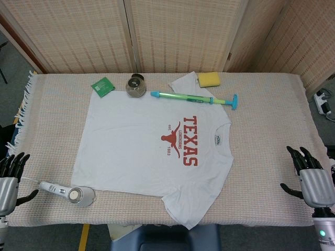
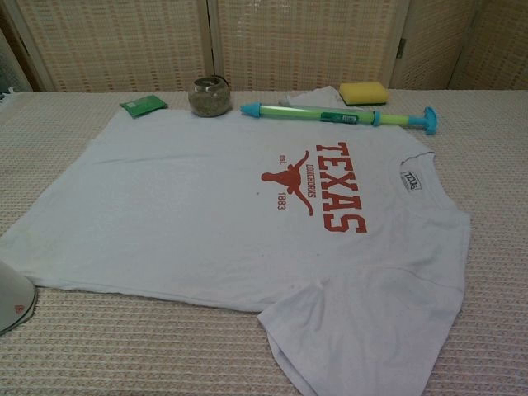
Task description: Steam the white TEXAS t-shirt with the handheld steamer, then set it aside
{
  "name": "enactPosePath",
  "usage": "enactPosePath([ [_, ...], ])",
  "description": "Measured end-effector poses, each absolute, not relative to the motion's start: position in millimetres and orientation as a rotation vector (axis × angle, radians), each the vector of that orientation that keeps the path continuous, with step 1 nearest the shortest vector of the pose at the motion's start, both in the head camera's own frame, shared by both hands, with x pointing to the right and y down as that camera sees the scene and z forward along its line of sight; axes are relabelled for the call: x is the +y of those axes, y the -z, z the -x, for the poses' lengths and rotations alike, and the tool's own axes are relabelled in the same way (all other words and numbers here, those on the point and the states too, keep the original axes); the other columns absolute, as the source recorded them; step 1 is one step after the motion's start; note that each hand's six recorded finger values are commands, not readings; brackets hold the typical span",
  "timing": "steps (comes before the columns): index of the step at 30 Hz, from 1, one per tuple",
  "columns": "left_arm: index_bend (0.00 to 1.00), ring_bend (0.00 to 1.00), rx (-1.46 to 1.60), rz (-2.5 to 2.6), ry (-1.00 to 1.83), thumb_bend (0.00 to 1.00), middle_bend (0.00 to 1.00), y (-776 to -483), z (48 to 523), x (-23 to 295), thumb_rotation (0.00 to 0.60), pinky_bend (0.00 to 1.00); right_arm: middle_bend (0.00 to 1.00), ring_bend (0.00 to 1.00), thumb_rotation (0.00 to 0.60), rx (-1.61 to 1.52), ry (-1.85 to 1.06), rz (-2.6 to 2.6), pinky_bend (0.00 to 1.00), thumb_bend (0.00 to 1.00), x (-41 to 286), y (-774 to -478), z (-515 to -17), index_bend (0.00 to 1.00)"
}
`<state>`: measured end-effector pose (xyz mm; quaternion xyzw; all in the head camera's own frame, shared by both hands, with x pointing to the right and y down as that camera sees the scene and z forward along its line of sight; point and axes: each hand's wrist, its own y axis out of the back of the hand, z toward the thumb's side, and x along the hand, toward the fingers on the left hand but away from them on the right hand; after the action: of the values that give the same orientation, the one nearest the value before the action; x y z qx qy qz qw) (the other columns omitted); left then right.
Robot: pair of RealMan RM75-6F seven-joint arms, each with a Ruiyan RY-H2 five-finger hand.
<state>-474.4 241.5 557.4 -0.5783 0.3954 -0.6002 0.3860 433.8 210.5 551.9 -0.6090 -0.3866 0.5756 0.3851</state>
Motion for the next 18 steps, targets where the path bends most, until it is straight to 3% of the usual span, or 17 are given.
enactPosePath([
  [18, 0.14, 0.07, 0.976, 1.517, 1.527, 0.11, 0.13, -562, 480, 253, 0.6, 0.12, 0.14, 0.06, 0.6, -0.98, -1.438, 1.487, 0.21, 0.01, 204, -528, -436, 0.0],
])
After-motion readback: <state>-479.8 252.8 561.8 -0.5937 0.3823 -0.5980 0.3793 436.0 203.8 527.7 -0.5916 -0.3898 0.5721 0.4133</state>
